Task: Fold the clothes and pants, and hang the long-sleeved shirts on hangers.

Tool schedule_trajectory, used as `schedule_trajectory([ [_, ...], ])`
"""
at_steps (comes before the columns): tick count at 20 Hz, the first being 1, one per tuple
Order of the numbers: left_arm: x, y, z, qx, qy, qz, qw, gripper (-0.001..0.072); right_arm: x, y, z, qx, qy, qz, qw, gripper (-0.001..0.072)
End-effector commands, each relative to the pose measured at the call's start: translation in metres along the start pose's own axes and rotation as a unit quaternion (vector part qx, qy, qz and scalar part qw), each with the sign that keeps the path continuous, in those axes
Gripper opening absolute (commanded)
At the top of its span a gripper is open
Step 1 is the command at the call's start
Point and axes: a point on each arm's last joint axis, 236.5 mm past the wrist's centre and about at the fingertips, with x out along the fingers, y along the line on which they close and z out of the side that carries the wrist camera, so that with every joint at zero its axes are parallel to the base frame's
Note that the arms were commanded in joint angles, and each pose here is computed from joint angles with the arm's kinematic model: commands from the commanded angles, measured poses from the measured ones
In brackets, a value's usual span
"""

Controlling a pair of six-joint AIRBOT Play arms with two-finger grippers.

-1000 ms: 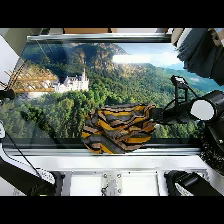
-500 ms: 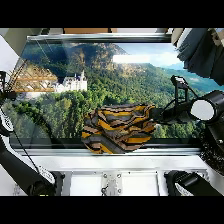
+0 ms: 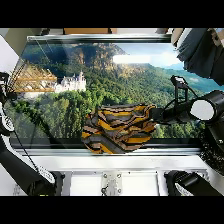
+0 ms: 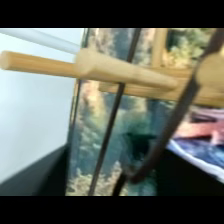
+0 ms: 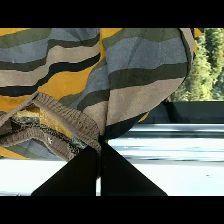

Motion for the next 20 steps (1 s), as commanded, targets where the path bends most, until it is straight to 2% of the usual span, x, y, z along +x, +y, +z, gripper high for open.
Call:
schedule_trajectory([
  [1, -0.001, -0.005, 0.003, 0.005, -0.001, -0.003, 1.0, 0.0188, 0.0, 0.0, 0.0, 0.0, 0.001, 0.0, 1.0, 0.0012],
  [2, -0.003, -0.007, 0.007, 0.007, -0.004, -0.003, 1.0, 0.0116, 0.0, 0.0, 0.0, 0.0, 0.001, 0.0, 1.0, 0.0013],
  [4, -0.006, -0.01, 0.014, 0.011, -0.01, -0.003, 1.0, 0.0112, 0.0, 0.0, 0.0, 0.0, 0.001, 0.0, 1.0, 0.0012],
  [5, -0.009, -0.011, 0.018, 0.011, -0.012, -0.003, 1.0, 0.004, 0.001, 0.0, 0.0, 0.0, 0.001, -0.001, 1.0, 0.0012],
  [6, -0.014, -0.01, 0.024, 0.015, -0.018, -0.002, 1.0, 0.001, 0.001, 0.0, 0.0, 0.0, 0.001, -0.001, 1.0, 0.0012],
  [13, -0.067, -0.002, 0.061, 0.016, -0.032, 0.002, 0.999, 0.001, 0.001, 0.0, 0.0, 0.0, 0.001, -0.001, 1.0, 0.0012],
  [20, -0.165, -0.003, 0.077, -0.001, 0.011, -0.018, 1.0, 0.0009, 0.001, 0.0, 0.0, 0.0, 0.002, -0.001, 1.0, 0.0012],
])
